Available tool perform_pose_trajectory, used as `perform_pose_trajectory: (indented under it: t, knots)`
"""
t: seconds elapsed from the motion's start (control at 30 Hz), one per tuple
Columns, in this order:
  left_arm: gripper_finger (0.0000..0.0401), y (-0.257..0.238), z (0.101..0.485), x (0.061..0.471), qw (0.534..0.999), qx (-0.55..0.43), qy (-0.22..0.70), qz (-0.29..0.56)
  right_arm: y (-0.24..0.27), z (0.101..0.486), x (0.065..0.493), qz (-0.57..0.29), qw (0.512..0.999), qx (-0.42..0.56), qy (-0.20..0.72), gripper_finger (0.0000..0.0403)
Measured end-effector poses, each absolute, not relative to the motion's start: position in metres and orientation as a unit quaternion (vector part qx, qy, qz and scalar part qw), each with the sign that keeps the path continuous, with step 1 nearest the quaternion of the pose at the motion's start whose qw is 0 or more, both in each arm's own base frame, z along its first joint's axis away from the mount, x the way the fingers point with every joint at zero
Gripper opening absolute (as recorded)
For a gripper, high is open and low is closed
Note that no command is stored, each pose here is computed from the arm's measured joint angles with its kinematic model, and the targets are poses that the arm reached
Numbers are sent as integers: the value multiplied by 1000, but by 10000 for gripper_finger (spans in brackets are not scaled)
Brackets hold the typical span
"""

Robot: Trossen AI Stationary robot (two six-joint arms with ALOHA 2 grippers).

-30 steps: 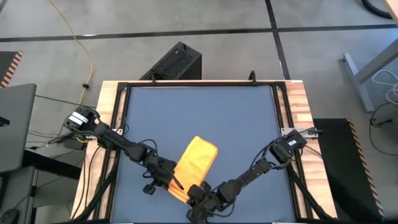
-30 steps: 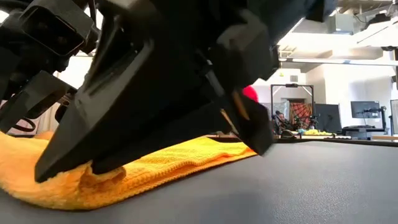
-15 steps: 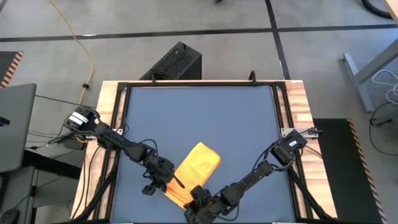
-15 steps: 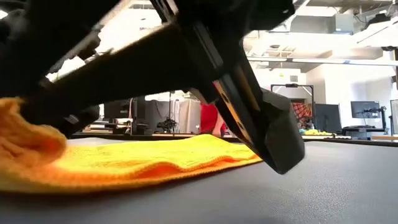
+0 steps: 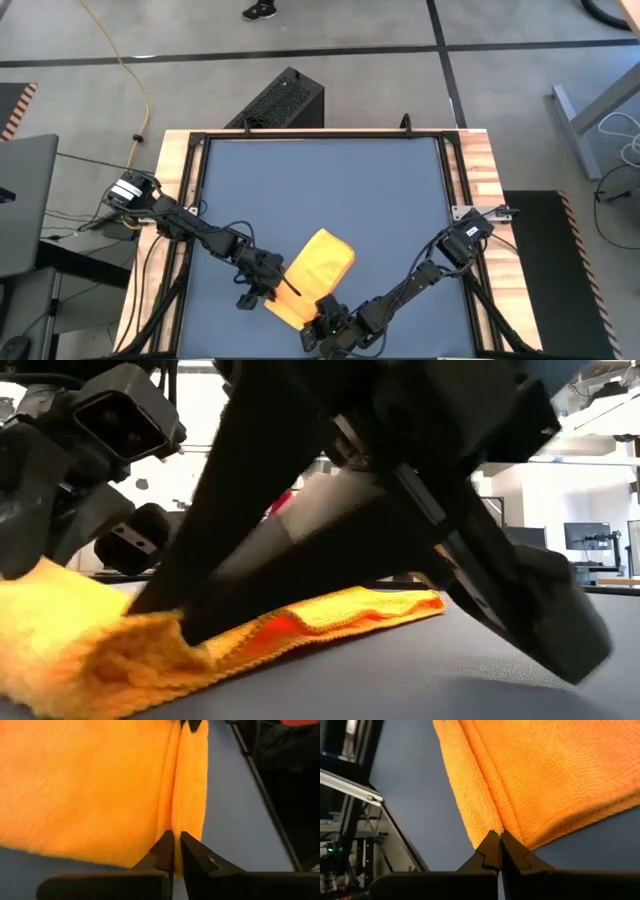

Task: Roll towel
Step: Roll the orange microfiber towel

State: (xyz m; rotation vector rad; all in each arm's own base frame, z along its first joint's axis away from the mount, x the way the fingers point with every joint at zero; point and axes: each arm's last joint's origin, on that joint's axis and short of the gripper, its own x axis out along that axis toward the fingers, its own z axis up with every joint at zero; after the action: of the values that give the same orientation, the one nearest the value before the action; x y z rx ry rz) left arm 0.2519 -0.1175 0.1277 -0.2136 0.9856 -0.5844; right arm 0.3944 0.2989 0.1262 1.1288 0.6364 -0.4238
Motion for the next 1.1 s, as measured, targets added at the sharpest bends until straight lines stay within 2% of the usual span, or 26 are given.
perform_pose_trajectory:
  t: [0.37, 0.53, 0.63, 0.73, 0.8, 0.9, 1.1]
  knots:
    - [82, -110, 122, 245, 832, -54, 505, -225, 293, 124, 395, -211, 775, 509, 310, 18]
    - [95, -103, 146, 229, 836, -20, 501, -222, 289, 123, 397, -213, 779, 500, 313, 18]
    - [94, -103, 172, 217, 862, -4, 463, -206, 289, 123, 397, -213, 781, 496, 315, 18]
    - [94, -110, 185, 203, 897, 22, 375, -232, 288, 123, 397, -215, 781, 495, 316, 18]
    - [93, -120, 187, 198, 918, 49, 288, -269, 288, 123, 397, -216, 781, 494, 316, 18]
    - [96, -135, 176, 193, 919, 125, 201, -314, 288, 123, 397, -217, 781, 492, 316, 18]
    - [134, -154, 161, 210, 914, 176, 197, -307, 288, 122, 397, -218, 782, 492, 315, 18]
